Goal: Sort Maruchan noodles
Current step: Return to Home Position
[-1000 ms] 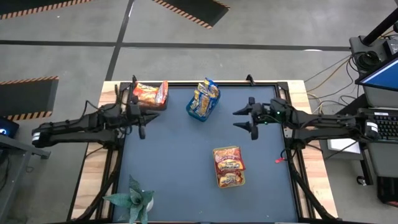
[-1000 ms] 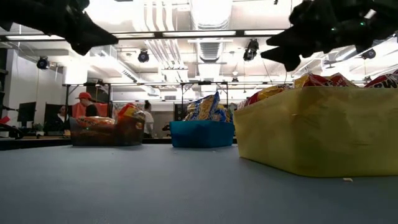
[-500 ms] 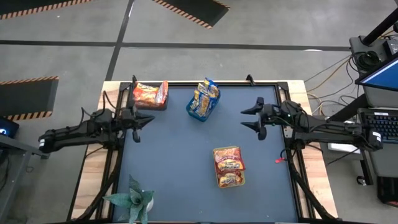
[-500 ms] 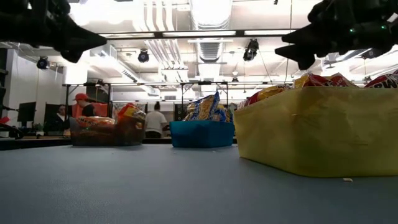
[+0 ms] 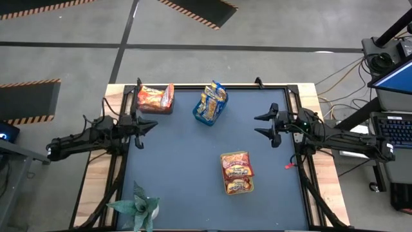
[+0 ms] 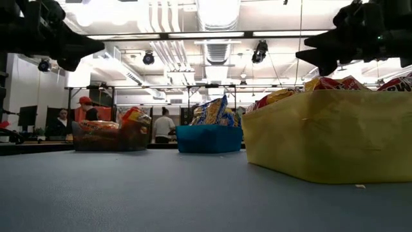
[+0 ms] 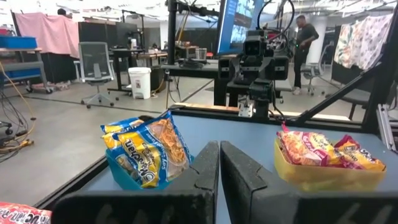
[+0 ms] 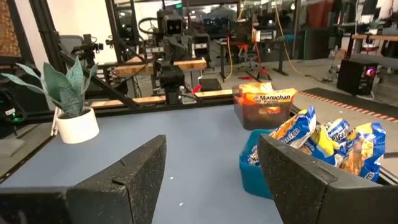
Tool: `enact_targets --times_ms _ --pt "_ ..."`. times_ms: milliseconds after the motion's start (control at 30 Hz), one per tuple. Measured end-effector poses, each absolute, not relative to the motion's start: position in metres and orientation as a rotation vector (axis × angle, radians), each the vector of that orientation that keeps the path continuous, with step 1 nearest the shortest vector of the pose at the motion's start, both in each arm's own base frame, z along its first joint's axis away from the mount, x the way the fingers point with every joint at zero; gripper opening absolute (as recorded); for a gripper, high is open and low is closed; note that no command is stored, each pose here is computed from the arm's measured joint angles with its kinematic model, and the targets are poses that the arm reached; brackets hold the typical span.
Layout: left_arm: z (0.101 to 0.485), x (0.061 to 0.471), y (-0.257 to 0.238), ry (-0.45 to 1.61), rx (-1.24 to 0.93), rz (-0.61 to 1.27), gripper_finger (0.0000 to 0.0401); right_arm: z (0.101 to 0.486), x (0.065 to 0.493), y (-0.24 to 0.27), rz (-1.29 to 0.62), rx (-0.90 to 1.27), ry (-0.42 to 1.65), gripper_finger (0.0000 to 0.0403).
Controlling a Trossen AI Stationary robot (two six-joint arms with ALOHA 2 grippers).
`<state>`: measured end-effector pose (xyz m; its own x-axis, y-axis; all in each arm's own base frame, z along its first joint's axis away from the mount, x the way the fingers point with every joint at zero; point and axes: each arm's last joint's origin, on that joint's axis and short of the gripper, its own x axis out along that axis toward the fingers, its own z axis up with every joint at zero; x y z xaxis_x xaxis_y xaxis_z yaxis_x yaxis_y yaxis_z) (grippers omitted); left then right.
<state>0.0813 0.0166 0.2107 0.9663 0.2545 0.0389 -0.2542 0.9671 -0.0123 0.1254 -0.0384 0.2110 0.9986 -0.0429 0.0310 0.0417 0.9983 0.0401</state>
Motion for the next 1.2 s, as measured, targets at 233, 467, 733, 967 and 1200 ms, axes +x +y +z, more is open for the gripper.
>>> enact_targets --times_ms 233,467,733,967,1200 --pt "0.206 0.083 0.016 -0.025 -0.008 0.235 0.0 0.206 0.115 -0.033 0.017 -0.046 -0.085 0.024" --pt "0.206 0.083 0.015 -0.028 -0.042 0.205 0.0 0.195 0.105 -0.028 0.036 -0.134 -0.157 0.024" --pt "0.206 0.083 0.015 -0.027 -0.03 0.206 0.0 0.185 0.1 -0.026 0.04 -0.099 -0.164 0.024" --pt "0.206 0.083 0.016 -0.025 -0.004 0.214 0.0 0.185 0.101 -0.027 0.021 -0.073 -0.155 0.024" --pt "0.205 0.083 0.016 -0.022 -0.004 0.215 0.0 0.184 0.101 -0.028 -0.028 -0.055 -0.154 0.024"
